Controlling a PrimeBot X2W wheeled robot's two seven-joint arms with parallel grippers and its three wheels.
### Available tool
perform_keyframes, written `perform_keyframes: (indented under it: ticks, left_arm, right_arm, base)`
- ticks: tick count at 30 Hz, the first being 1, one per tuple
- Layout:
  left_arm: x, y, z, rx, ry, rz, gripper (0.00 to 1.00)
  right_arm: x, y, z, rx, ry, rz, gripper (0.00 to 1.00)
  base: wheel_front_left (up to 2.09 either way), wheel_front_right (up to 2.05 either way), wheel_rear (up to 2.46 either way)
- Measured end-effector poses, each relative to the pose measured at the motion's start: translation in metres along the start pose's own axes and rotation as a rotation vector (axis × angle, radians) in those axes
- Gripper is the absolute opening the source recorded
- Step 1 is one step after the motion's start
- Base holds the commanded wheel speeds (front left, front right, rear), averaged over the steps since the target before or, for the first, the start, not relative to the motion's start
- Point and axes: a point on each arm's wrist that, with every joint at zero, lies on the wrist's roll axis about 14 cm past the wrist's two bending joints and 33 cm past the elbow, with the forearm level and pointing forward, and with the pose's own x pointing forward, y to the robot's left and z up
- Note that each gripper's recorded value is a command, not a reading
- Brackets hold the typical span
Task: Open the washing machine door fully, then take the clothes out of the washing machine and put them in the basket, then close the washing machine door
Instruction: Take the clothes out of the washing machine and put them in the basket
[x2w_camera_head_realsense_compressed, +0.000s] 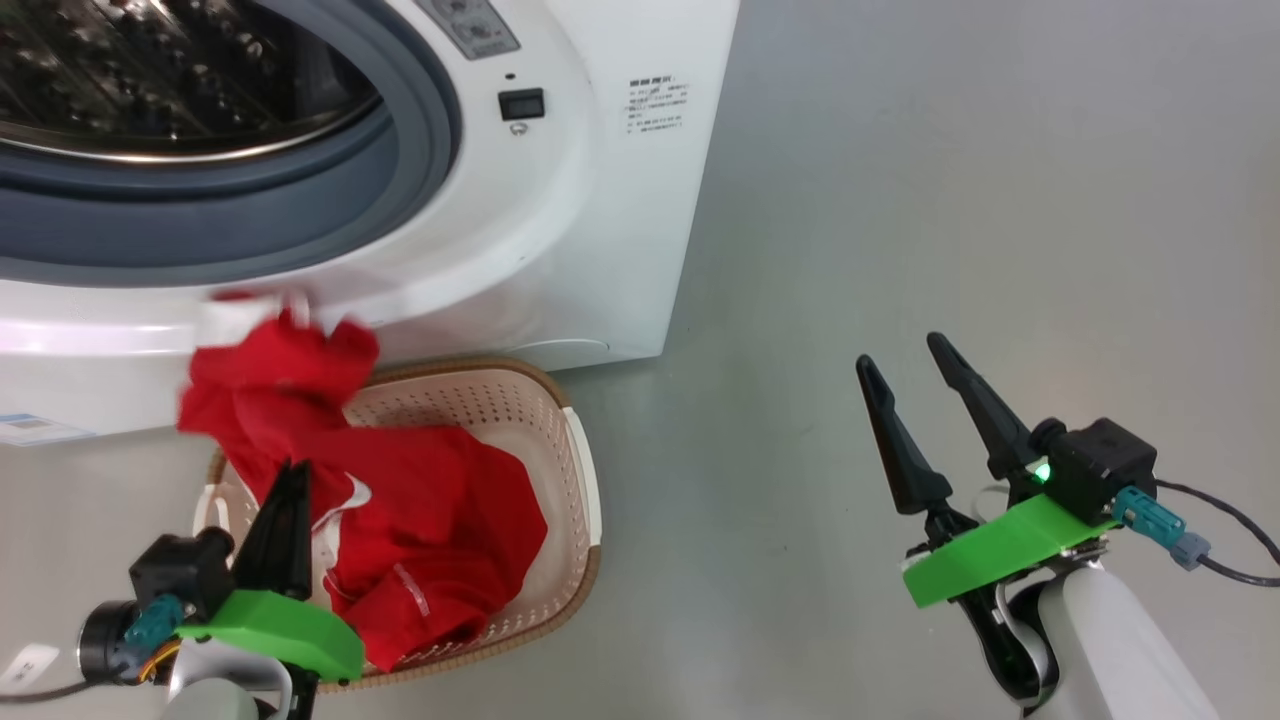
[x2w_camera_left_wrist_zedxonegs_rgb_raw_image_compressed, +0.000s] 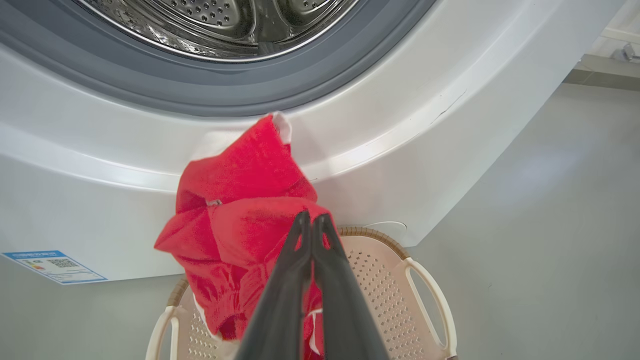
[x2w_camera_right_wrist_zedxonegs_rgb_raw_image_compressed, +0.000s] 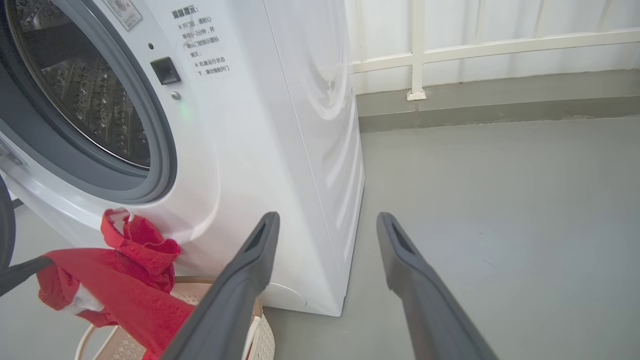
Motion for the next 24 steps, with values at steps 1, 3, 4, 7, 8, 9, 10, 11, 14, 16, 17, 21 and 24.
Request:
perform_keyframes:
  ticks: [1, 3, 4, 7, 8, 9, 10, 11, 14, 16, 17, 21, 24]
  left_arm:
    - [0.002, 0.001, -0.005, -0.001, 0.018, 0.001, 0.00]
    - [0.006, 0.001, -0.018, 0.002, 0.058, -0.001, 0.00]
    - [0.007, 0.000, -0.024, 0.000, 0.079, -0.008, 0.00]
    - [0.010, 0.000, -0.038, 0.000, 0.127, -0.010, 0.00]
    - [0.010, 0.000, -0.045, 0.003, 0.151, -0.012, 0.00]
    - [0.011, 0.000, -0.053, 0.006, 0.177, -0.013, 0.00]
    - [0.012, -0.001, -0.059, 0.010, 0.200, -0.016, 0.00]
    - [0.013, -0.001, -0.066, 0.020, 0.224, -0.023, 0.00]
    - [0.015, -0.004, -0.085, 0.034, 0.291, -0.042, 0.00]
    - [0.016, -0.003, -0.096, 0.035, 0.330, -0.042, 0.00]
    - [0.017, -0.003, -0.101, 0.037, 0.348, -0.043, 0.00]
    - [0.024, -0.003, -0.117, 0.035, 0.405, -0.052, 0.00]
    - [0.030, 0.002, -0.127, 0.046, 0.446, -0.050, 0.00]
  right_arm:
    - [0.002, 0.000, 0.000, 0.001, -0.001, -0.001, 1.00]
    - [0.004, -0.001, 0.000, 0.001, -0.002, -0.003, 1.00]
    - [0.004, -0.002, -0.002, 0.002, 0.002, -0.005, 1.00]
    - [0.004, -0.004, -0.006, 0.003, 0.011, -0.011, 1.00]
    - [0.004, -0.005, -0.008, 0.003, 0.014, -0.013, 1.00]
    - [0.006, -0.006, -0.008, 0.005, 0.015, -0.014, 1.00]
    - [0.008, -0.006, -0.008, 0.005, 0.013, -0.014, 1.00]
    - [0.010, -0.006, -0.007, 0.004, 0.009, -0.013, 1.00]
    - [0.015, -0.007, -0.007, 0.004, 0.005, -0.013, 1.00]
    - [0.016, -0.008, -0.010, 0.006, 0.011, -0.018, 1.00]
    - [0.016, -0.009, -0.012, 0.007, 0.015, -0.020, 1.00]
    - [0.021, -0.012, -0.019, 0.012, 0.026, -0.027, 1.00]
    - [0.024, -0.016, -0.027, 0.012, 0.040, -0.034, 1.00]
  base:
    - [0.00, 0.00, 0.00]
    - [0.00, 0.00, 0.00]
    - [0.00, 0.00, 0.00]
    - [0.00, 0.00, 0.00]
    - [0.00, 0.00, 0.00]
    - [0.00, 0.00, 0.00]
    - [0.00, 0.00, 0.00]
    - [0.00, 0.00, 0.00]
    - [0.00, 0.00, 0.00]
    - [0.00, 0.00, 0.00]
    - [0.00, 0.00, 0.00]
    - [0.00, 0.00, 0.00]
    - [0.00, 0.00, 0.00]
